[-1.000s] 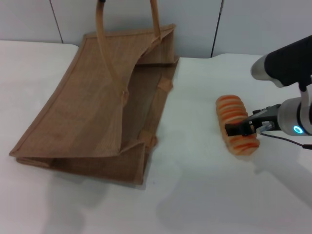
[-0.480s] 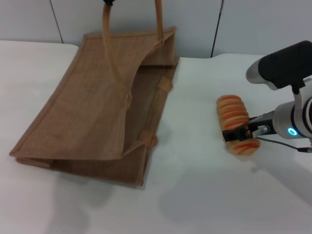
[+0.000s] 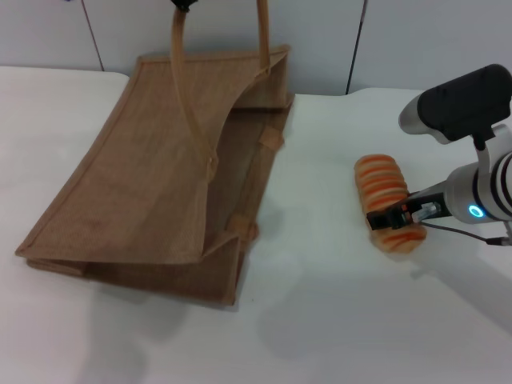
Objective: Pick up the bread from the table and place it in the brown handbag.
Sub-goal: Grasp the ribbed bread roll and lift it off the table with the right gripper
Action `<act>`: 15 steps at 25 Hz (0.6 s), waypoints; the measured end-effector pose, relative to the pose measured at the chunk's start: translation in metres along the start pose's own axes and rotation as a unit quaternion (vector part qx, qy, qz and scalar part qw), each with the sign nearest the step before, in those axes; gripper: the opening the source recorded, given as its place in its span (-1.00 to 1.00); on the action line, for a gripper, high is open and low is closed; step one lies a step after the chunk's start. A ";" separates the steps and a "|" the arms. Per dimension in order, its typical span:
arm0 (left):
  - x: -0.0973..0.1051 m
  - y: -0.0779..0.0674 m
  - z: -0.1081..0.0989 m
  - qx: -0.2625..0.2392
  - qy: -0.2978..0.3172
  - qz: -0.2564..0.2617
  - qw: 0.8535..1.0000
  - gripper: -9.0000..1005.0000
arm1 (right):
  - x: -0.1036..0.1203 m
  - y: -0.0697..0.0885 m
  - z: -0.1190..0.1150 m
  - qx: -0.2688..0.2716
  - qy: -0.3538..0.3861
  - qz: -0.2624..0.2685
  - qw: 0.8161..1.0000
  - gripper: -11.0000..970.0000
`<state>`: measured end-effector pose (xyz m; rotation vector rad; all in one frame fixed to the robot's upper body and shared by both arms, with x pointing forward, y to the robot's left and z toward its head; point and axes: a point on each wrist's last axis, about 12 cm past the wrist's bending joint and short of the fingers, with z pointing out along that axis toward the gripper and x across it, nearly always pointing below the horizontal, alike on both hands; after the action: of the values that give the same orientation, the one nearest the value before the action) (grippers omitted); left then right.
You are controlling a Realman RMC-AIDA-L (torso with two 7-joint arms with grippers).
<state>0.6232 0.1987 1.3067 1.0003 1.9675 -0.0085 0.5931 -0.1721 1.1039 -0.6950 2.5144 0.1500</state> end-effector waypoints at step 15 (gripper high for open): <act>-0.003 0.000 0.000 0.000 -0.005 0.002 1.000 -0.74 | -0.016 0.000 -0.013 -0.004 -0.022 0.001 1.000 0.49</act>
<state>0.6236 0.1966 1.3087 1.0026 1.9571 -0.0117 0.5989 -0.1683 1.1230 -0.6836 2.4733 0.1738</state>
